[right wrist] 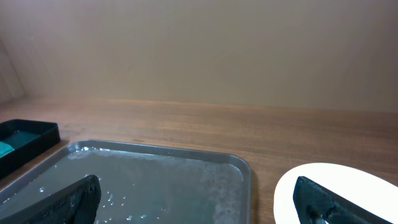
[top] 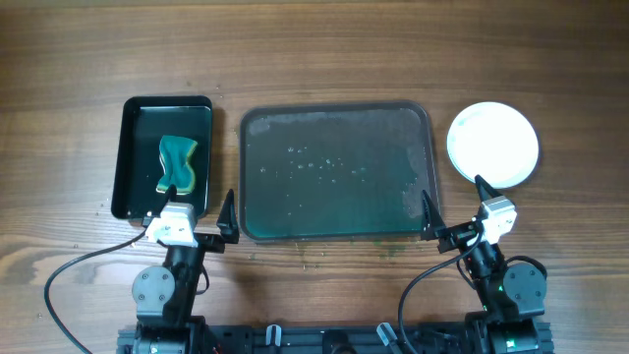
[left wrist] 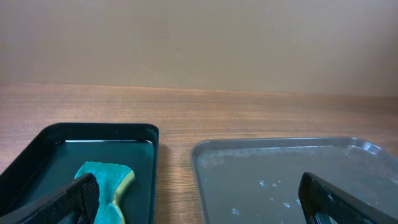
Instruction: Clean dirty plates on tray and stack at the side
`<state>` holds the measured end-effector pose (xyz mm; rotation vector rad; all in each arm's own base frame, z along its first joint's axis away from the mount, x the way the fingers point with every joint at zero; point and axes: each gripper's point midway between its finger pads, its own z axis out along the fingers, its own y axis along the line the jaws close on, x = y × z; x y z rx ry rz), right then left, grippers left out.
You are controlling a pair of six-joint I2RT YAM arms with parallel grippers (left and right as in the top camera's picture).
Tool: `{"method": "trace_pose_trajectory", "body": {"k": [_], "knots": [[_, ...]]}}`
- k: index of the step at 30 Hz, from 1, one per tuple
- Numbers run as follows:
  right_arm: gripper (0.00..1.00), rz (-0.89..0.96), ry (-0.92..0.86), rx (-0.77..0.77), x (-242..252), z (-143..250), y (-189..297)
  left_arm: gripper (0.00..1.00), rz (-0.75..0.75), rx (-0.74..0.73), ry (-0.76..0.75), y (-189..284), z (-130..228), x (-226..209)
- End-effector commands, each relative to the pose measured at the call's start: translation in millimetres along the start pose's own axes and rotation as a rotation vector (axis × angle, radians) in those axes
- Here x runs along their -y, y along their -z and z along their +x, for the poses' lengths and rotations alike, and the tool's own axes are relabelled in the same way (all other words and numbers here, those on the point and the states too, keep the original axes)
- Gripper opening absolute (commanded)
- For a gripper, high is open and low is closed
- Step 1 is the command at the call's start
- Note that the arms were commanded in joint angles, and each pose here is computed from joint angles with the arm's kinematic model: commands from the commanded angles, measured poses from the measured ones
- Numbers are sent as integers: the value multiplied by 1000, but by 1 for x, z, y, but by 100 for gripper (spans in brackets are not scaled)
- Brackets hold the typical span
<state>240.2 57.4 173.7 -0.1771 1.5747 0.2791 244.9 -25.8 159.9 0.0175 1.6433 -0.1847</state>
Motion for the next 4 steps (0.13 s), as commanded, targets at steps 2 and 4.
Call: {"method": "trace_pose_trajectory", "body": {"k": [2,4], "knots": [[100,6,12,9,1,-2,0,100,-7,0,8,0,2,-1],[100,6,12,9,1,-2,0,100,-7,0,8,0,2,-1]]}}
